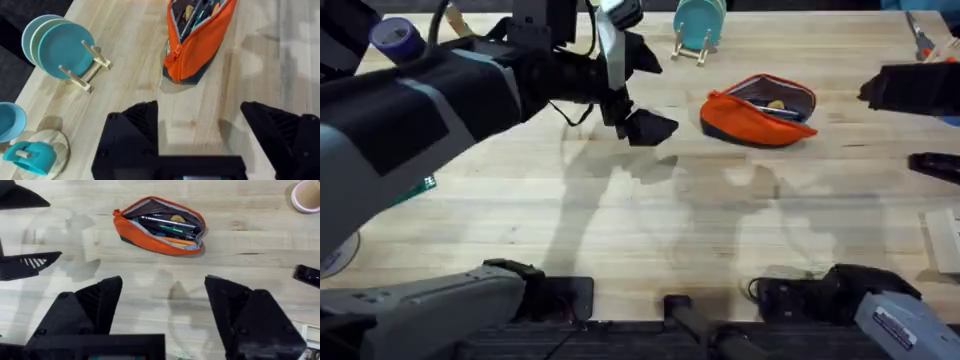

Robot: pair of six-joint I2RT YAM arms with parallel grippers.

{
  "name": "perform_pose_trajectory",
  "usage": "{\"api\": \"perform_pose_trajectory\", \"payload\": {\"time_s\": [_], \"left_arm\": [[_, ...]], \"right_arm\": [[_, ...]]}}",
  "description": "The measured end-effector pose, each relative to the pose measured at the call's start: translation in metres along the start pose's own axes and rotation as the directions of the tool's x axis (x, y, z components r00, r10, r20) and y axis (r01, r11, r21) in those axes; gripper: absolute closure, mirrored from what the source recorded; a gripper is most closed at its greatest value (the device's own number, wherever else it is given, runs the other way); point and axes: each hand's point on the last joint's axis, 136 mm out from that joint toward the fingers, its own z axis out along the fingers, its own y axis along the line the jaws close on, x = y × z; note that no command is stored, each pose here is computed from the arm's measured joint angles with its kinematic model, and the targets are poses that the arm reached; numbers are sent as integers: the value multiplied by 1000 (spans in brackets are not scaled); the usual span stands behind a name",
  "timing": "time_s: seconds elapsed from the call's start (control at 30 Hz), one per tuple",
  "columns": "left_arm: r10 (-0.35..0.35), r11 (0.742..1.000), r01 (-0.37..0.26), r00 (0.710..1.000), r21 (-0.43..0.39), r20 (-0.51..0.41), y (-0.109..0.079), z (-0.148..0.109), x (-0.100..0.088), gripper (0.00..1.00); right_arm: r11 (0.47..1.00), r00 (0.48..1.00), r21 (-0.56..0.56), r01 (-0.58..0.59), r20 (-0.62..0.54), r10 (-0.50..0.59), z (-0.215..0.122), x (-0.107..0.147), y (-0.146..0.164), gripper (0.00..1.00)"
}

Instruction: Unzip the bag, pick up the pens from the table one at a time and place them inside, then zip the bag closed.

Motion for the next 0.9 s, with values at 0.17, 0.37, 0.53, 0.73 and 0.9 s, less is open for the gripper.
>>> {"api": "perform_pose_trajectory", "payload": {"time_s": [0.17, 0.37, 0.53, 0.73, 0.9], "left_arm": [[0, 1000, 0, 1000, -2, -2, 0, 0, 0, 5], [2, 1000, -2, 1000, -2, -2, 0, 0, 0, 5], [3, 1000, -3, 1000, -2, -2, 0, 0, 0, 5], [3, 1000, -3, 1000, -2, -2, 0, 0, 0, 5], [2, 1000, -2, 1000, -2, -2, 0, 0, 0, 5]], "right_arm": [[1000, 1000, 0, 28, 0, -28, 0, 0, 0, 6], [998, 996, -41, 56, -65, -59, 15, -1, 3, 5], [988, 978, -109, 106, -166, -123, 37, -7, 15, 5], [960, 947, -189, 207, -207, -245, 58, -27, 37, 5], [937, 927, -228, 265, -206, -313, 71, -48, 50, 5]]}}
